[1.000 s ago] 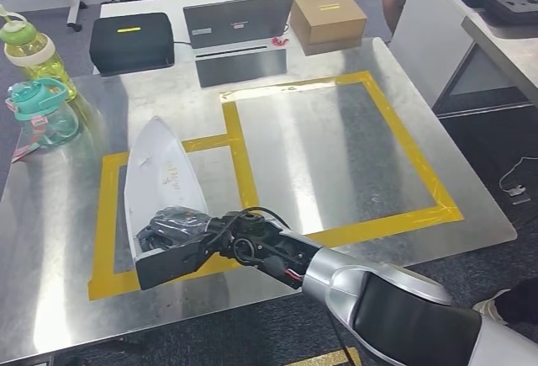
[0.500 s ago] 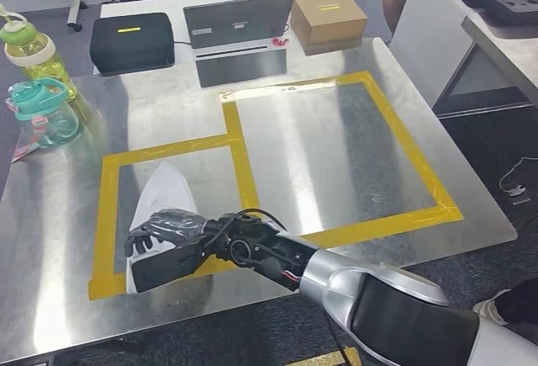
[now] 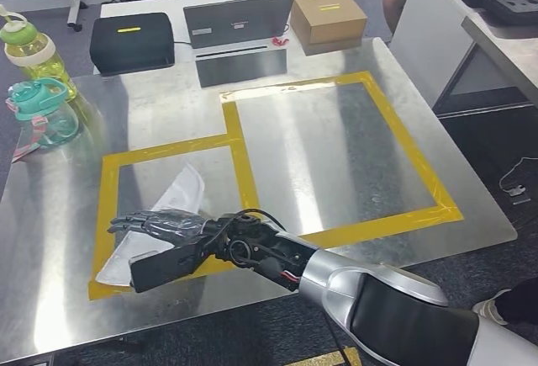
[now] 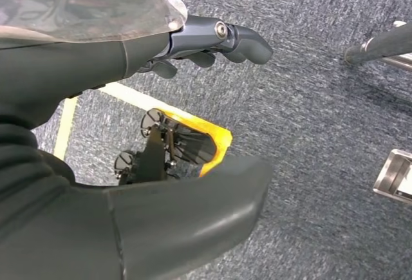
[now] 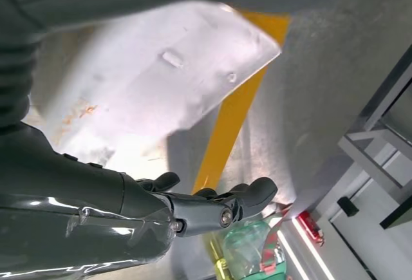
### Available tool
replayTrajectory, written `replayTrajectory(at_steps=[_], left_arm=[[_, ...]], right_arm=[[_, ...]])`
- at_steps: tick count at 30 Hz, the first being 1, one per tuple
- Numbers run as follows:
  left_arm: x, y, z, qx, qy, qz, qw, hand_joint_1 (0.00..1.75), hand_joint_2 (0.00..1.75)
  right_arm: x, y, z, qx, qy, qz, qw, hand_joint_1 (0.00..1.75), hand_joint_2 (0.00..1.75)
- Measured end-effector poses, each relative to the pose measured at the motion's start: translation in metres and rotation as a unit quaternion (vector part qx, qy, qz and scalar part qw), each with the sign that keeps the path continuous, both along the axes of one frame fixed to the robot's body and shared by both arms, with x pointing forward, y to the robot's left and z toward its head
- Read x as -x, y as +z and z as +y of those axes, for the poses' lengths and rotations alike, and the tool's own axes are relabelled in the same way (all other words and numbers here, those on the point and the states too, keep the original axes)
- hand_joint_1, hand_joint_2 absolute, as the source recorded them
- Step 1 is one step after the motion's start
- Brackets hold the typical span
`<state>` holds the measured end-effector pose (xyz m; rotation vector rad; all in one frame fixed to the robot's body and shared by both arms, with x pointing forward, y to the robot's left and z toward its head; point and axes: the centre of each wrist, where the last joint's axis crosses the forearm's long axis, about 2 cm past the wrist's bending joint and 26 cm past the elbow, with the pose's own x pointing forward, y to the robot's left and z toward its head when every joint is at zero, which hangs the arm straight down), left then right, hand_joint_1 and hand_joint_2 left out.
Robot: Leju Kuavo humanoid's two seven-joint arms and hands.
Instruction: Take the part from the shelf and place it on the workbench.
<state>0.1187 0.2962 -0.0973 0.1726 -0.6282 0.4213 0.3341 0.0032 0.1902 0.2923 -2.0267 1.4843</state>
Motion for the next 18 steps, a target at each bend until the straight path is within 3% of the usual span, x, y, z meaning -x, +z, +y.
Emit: replayTrajectory(at_steps=[18], left_arm=[[0.0004, -0.0001, -0.0002, 0.006, 0.000, -0.001, 1.000, 0.00, 0.00]], right_arm=[[0.0000, -0.0002, 0.0000, 0.000, 0.000, 0.002, 1.000, 0.00, 0.00]])
